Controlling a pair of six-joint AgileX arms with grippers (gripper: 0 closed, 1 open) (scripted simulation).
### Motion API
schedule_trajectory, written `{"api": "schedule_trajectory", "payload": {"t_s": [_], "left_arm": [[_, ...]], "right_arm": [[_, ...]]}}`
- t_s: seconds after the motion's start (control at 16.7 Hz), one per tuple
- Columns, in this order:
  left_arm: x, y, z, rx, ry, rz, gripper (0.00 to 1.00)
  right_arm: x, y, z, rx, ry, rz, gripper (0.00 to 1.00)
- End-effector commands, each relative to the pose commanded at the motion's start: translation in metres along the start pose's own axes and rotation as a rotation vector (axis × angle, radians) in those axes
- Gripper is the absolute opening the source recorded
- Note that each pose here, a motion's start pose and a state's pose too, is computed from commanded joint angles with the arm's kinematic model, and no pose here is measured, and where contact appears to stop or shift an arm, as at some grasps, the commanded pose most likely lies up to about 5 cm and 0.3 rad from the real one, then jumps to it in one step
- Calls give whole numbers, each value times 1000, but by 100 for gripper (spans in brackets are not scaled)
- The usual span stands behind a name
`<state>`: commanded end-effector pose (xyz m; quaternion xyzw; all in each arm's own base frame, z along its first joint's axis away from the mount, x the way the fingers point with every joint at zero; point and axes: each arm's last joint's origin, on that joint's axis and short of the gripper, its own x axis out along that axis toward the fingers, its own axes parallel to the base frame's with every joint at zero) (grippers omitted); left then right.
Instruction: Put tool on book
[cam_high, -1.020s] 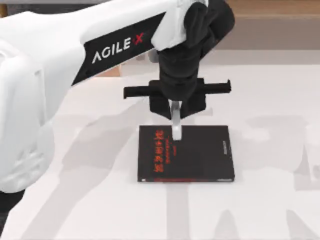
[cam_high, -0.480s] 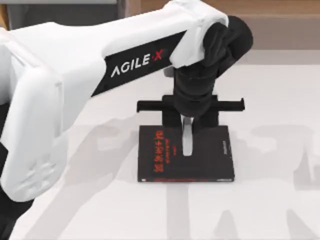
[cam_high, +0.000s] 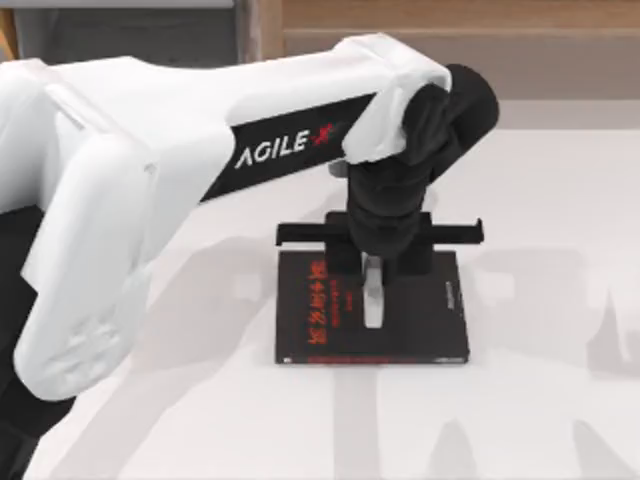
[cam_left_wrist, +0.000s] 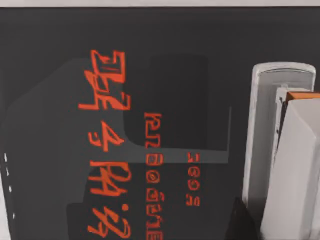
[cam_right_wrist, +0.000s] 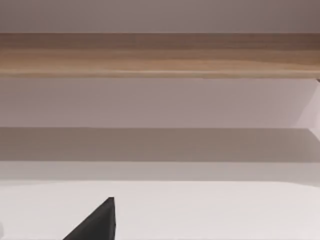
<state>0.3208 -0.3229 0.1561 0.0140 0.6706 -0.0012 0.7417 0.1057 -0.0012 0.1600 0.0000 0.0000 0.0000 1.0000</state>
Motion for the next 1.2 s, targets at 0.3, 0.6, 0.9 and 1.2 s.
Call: {"api": "schedule_trajectory", "payload": {"t_s": [0.3, 0.6, 0.9, 1.2], "left_arm": [[0, 0, 0, 0, 0, 0, 30], [0, 0, 0, 0, 0, 0, 68], [0, 0, 0, 0, 0, 0, 100], [0, 0, 0, 0, 0, 0, 100]], "right_arm": [[0, 0, 0, 0, 0, 0, 100], [0, 0, 0, 0, 0, 0, 100], [0, 0, 0, 0, 0, 0, 100], [0, 0, 0, 0, 0, 0, 100]]}}
